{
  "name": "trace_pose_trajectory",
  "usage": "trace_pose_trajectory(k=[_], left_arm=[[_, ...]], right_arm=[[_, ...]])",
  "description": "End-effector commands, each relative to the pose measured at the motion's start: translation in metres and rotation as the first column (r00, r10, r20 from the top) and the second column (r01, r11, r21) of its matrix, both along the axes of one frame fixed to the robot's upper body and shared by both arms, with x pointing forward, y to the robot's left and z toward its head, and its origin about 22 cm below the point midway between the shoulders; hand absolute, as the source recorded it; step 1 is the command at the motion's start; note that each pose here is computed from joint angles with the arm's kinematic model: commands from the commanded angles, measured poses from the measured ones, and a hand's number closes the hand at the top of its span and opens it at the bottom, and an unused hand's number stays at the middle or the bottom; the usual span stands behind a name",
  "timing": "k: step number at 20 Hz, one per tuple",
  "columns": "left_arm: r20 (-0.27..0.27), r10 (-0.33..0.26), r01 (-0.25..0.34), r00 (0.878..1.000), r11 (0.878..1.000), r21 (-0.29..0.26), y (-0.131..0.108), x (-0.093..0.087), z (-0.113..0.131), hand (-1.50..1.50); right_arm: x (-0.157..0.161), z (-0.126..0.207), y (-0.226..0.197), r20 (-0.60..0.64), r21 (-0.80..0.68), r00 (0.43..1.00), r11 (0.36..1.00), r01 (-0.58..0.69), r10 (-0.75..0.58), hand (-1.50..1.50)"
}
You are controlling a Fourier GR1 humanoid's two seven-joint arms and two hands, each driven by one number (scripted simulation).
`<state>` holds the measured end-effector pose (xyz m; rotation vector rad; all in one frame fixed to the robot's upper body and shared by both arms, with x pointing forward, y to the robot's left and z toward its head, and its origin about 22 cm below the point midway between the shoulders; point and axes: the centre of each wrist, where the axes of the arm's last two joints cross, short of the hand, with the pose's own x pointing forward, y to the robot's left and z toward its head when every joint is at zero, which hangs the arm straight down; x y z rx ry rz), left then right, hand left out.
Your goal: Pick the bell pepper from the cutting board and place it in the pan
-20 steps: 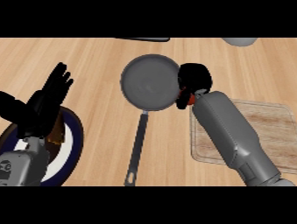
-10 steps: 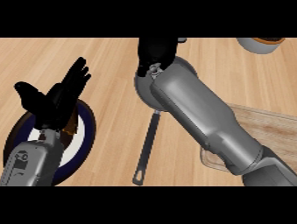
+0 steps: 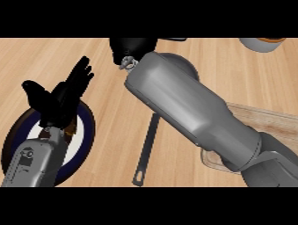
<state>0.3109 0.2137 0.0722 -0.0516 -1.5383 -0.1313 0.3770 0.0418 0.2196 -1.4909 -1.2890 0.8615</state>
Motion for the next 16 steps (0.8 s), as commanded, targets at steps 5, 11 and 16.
trace_pose_trajectory(k=[5,11,16], left_arm=[[-0.005,0.073,-0.073,0.997,0.997,-0.015,0.012,0.004,0.001,0.0],[-0.009,0.152,-0.152,0.988,0.988,-0.007,0.027,-0.006,-0.007,0.0],[0.003,0.136,-0.136,0.991,0.991,0.001,0.033,-0.013,-0.011,0.0]], right_arm=[[-0.004,-0.003,0.011,0.059,0.137,0.985,0.979,0.15,-0.159,1.5],[0.006,-0.035,-0.004,0.086,0.204,0.982,0.968,0.145,-0.166,1.5],[0.008,-0.08,-0.022,0.05,0.219,0.992,0.97,0.101,-0.115,1.5]])
